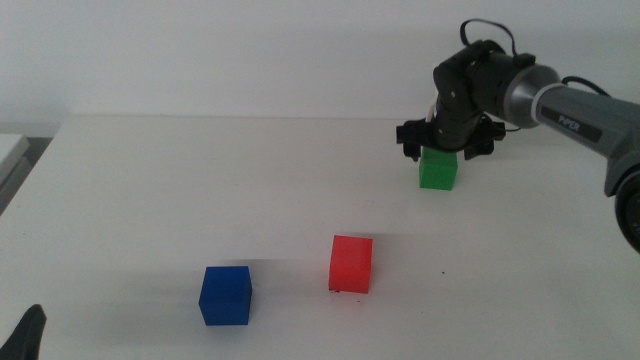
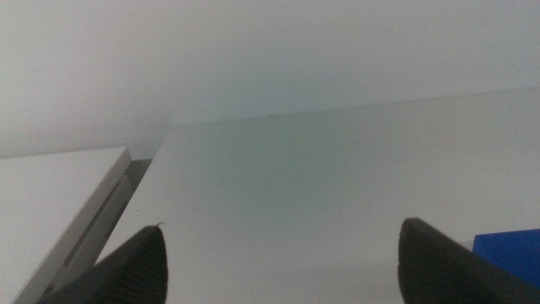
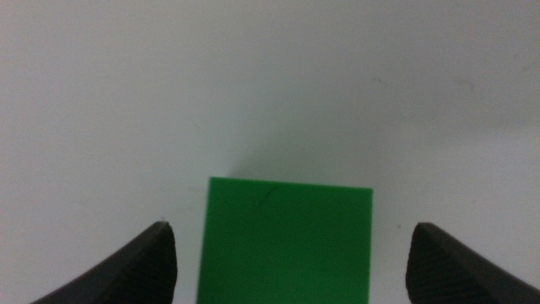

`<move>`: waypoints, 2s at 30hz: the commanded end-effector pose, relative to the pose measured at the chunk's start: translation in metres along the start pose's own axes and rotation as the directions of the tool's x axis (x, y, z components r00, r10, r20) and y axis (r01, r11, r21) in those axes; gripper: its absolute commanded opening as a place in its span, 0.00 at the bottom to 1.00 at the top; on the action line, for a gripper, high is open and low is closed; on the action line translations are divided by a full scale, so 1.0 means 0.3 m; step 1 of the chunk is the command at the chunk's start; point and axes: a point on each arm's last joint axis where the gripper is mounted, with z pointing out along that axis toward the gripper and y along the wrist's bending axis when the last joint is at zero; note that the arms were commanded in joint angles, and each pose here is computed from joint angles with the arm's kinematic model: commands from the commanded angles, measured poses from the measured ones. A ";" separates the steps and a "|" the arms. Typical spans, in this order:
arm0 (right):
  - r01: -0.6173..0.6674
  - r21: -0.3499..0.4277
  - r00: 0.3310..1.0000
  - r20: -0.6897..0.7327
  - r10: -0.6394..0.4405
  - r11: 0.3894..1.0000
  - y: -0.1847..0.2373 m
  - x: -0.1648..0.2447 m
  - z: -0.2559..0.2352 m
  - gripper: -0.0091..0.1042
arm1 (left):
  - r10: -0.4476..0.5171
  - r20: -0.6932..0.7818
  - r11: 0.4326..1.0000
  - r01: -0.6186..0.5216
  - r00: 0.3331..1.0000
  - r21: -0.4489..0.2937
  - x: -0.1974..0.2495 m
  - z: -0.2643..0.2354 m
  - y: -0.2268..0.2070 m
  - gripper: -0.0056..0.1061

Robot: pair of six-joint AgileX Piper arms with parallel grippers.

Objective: Stack red cubes first, then green, then blue cubes in a specific spot.

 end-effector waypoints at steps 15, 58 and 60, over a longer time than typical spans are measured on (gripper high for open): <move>-0.028 -0.013 0.998 0.063 0.029 1.000 0.000 -0.001 -0.134 0.06 | -0.003 0.018 1.000 0.003 1.000 -0.001 -0.005 -0.001 0.001 0.89; 0.000 0.005 0.998 0.061 0.000 1.000 0.429 0.512 -0.438 0.09 | -0.003 0.018 1.000 0.003 1.000 -0.001 -0.005 -0.001 0.001 0.89; -0.009 0.007 0.998 0.064 0.009 1.000 0.429 0.512 -0.435 0.09 | -0.003 0.018 1.000 0.003 1.000 -0.001 -0.005 -0.001 0.001 0.89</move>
